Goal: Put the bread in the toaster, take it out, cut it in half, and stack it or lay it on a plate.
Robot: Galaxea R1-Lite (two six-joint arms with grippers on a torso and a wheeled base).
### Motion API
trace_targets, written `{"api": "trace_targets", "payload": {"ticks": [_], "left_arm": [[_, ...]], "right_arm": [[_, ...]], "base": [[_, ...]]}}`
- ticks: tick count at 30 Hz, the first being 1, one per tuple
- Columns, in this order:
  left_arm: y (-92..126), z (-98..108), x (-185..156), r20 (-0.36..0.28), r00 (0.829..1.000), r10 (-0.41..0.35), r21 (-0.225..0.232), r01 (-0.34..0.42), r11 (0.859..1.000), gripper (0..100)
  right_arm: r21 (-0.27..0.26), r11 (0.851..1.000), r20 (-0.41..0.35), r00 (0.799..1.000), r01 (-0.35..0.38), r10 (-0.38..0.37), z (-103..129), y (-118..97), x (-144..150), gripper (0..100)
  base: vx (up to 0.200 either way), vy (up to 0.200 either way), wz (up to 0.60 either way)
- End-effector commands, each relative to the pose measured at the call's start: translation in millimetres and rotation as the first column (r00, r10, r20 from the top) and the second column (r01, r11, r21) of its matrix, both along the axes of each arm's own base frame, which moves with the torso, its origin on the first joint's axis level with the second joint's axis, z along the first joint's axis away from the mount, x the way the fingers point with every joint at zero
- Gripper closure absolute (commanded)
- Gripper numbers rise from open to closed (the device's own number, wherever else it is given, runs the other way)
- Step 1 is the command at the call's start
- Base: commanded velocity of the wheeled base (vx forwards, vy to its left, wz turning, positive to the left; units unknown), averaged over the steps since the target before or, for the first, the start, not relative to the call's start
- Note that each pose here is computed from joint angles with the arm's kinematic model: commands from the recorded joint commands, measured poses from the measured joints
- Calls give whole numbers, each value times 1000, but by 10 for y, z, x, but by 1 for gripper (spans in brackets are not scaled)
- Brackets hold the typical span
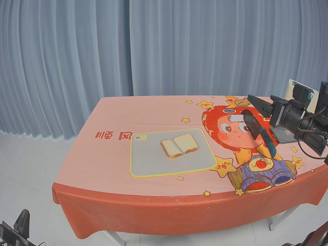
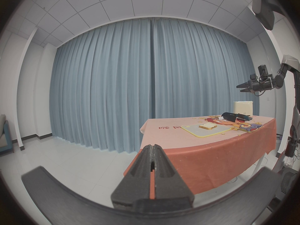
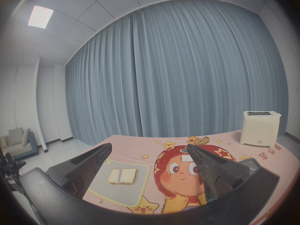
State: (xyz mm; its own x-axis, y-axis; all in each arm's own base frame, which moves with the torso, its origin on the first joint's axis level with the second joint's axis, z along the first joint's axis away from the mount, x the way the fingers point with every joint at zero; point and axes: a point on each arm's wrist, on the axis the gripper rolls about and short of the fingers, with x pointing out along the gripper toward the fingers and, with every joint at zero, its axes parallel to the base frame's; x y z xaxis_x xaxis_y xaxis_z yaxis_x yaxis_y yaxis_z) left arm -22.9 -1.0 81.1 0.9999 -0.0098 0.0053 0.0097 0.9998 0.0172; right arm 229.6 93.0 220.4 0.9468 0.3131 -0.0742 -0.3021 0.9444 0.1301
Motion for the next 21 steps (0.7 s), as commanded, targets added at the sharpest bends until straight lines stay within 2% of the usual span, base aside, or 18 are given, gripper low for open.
{"api": "trace_targets", "payload": {"ticks": [1,8,16,21], "left_arm": [[0,-52,1,-1,1000,1,0,-1,1000,100],[0,-52,1,-1,1000,1,0,-1,1000,100],[0,-52,1,-1,1000,1,0,-1,1000,100],[0,-52,1,-1,1000,1,0,-1,1000,100]], "right_arm": [[11,998,10,998,-54,54,32,109,-86,0],[28,997,43,997,-66,64,121,160,-98,0],[110,992,218,975,-64,39,355,160,-52,0],[108,992,214,976,-63,39,333,194,-30,0]], "base": [[0,0,0],[0,0,0],[0,0,0],[0,0,0]]}}
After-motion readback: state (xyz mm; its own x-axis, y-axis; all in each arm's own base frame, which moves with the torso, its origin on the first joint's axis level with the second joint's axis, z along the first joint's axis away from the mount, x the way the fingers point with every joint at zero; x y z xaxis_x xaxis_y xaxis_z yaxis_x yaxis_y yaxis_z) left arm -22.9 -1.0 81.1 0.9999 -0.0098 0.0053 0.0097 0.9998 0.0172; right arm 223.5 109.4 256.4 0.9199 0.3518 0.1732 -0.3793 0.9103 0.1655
